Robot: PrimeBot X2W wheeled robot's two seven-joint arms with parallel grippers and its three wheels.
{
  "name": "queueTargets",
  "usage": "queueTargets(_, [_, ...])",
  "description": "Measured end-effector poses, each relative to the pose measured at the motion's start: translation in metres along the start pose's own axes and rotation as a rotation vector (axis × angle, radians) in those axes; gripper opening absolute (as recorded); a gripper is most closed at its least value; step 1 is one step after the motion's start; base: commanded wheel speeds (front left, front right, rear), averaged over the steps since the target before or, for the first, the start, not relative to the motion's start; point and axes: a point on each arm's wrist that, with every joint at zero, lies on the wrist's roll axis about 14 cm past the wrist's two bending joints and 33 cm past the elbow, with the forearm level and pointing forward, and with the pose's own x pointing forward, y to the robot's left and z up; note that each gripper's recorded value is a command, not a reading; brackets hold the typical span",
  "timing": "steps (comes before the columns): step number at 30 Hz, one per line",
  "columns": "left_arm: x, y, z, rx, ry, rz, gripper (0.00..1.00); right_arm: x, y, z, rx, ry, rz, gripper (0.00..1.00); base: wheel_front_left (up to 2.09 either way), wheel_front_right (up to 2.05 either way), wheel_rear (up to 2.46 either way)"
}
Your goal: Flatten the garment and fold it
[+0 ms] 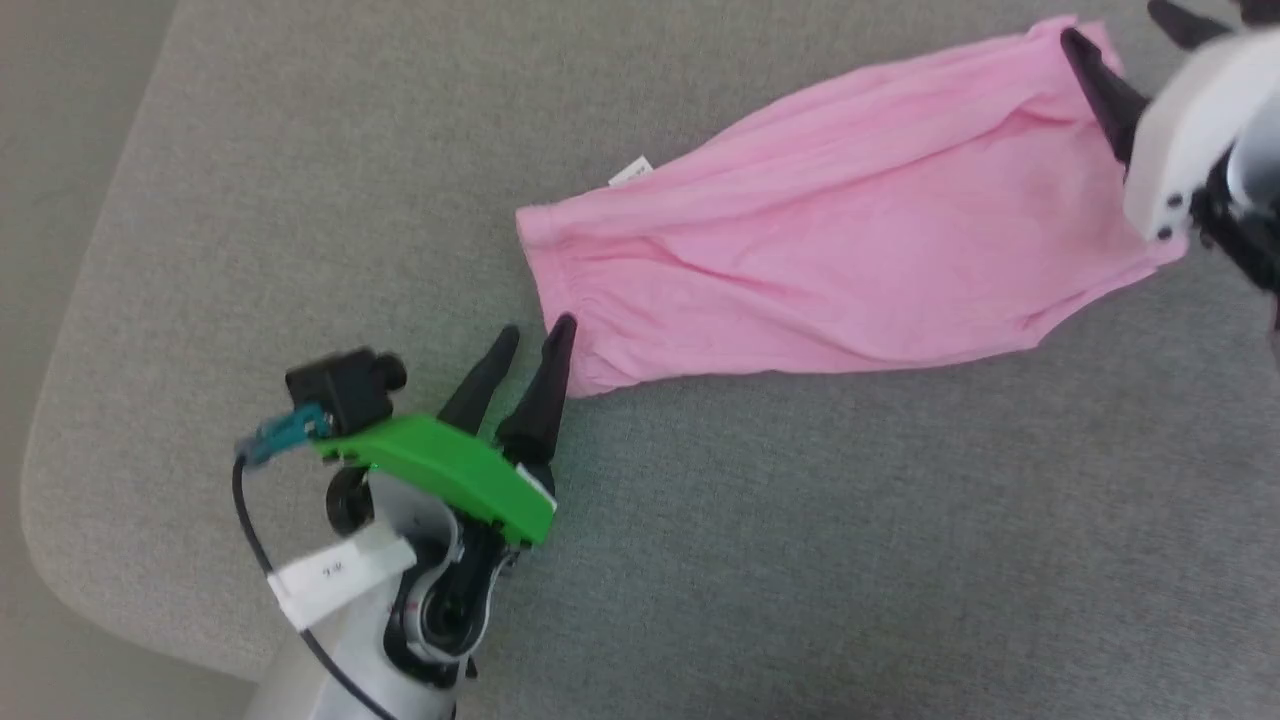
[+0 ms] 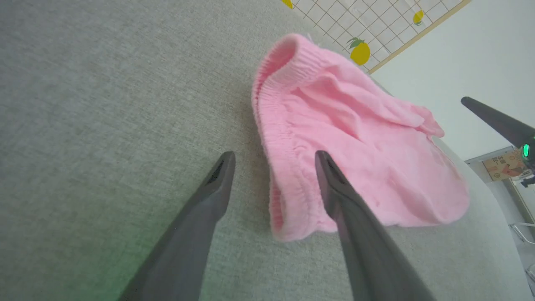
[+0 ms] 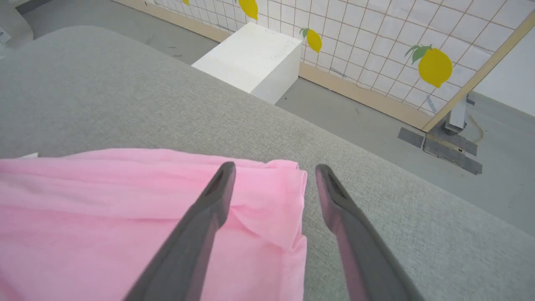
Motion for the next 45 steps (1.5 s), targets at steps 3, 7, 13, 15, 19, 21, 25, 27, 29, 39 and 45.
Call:
queueTargets(3, [-0.014, -0.007, 0.008, 0.028, -0.046, -0.014, 1.00, -0.024, 0.002, 0.011, 0.016, -0.092, -0.009, 1.00, 0.00, 0.00, 0.00])
queueTargets(7, [-0.031, -0.011, 0.020, 0.102, -0.129, -0.011, 1.00, -0.062, 0.006, 0.021, 0.048, -0.228, -0.037, 1.00, 0.00, 0.00, 0.00])
queueTargets(13, [-0.043, -0.022, 0.023, 0.201, -0.213, -0.022, 1.00, -0.122, 0.018, 0.020, 0.093, -0.420, -0.120, 1.00, 0.00, 0.00, 0.00])
queueTargets(15, [-0.044, -0.023, 0.021, 0.231, -0.222, -0.021, 1.00, -0.138, 0.022, 0.016, 0.114, -0.459, -0.153, 1.00, 0.00, 0.00, 0.00])
queueTargets(19, [-0.038, -0.022, 0.014, 0.276, -0.229, -0.001, 1.00, -0.164, 0.034, -0.005, 0.147, -0.472, -0.200, 1.00, 0.00, 0.00, 0.00])
queueTargets(21, [-0.033, -0.024, 0.010, 0.309, -0.219, -0.001, 1.00, -0.173, 0.035, -0.014, 0.149, -0.469, -0.222, 1.00, 0.00, 0.00, 0.00])
queueTargets(25, [-0.020, -0.026, 0.004, 0.348, -0.203, 0.005, 1.00, -0.187, 0.033, -0.025, 0.177, -0.467, -0.258, 1.00, 0.00, 0.00, 0.00])
queueTargets(27, [-0.014, -0.023, 0.000, 0.371, -0.185, 0.018, 1.00, -0.193, 0.032, -0.027, 0.184, -0.473, -0.273, 1.00, 0.00, 0.00, 0.00])
queueTargets(29, [-0.009, -0.016, -0.010, 0.411, -0.137, 0.050, 1.00, -0.198, 0.030, -0.029, 0.188, -0.472, -0.285, 1.00, 0.00, 0.00, 0.00])
queueTargets(39, [0.001, 0.005, -0.053, 0.408, 0.095, 0.149, 1.00, -0.207, 0.024, -0.033, 0.195, -0.469, -0.318, 1.00, 0.00, 0.00, 0.00])
queueTargets(45, [0.004, -0.001, -0.055, 0.388, 0.125, 0.113, 0.00, -0.195, 0.032, -0.035, 0.199, -0.444, -0.282, 1.00, 0.00, 0.00, 0.00])
